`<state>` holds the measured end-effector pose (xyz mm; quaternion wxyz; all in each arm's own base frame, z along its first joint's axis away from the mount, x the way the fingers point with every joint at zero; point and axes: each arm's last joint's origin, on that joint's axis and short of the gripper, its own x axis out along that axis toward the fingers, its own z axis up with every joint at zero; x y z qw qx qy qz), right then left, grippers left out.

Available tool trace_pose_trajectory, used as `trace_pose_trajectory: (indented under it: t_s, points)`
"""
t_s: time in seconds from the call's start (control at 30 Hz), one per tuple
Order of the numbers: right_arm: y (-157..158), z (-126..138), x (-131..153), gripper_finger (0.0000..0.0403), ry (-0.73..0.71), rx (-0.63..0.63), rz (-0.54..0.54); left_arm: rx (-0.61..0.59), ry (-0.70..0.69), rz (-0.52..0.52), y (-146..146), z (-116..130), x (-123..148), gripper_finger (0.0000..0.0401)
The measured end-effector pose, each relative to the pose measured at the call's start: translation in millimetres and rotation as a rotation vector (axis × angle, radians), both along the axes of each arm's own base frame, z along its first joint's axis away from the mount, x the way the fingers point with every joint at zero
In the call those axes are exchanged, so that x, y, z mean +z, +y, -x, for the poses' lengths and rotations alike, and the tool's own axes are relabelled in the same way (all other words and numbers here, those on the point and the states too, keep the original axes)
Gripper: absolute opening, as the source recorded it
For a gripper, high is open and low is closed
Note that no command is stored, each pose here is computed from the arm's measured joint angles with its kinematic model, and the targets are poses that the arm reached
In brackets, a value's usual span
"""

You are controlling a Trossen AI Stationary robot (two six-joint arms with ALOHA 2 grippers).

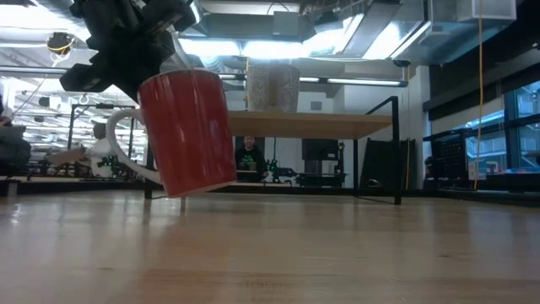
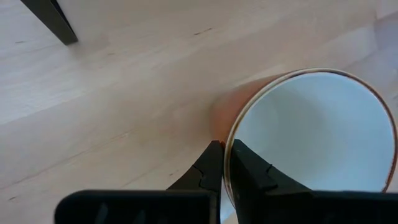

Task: Stack small to large cups/mugs on shelf
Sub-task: Put the red mug on the shelf

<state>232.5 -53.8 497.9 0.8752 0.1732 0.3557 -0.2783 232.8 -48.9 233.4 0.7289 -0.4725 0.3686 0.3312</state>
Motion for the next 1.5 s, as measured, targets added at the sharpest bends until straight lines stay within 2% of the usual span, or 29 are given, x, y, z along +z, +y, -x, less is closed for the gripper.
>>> trace_pose_trajectory:
  t_s: [0.6,0.93,1.5]
  points:
    - [0.5,2.1,-1.9,0.0175,0.032,0.005,-0.003,0.015,-0.009,-0.026,0.9,-0.1,0.9,0.0015]
    - [0.4,2.1,-1.9,0.0175,0.039,0.018,0.010,0.044,-0.027,-0.028,1.2,-0.8,2.4,0.0045]
    - [6.1,2.5,-3.2,0.0175,0.048,0.018,-0.012,0.009,-0.016,-0.022,0.6,-0.6,2.2,0.0044]
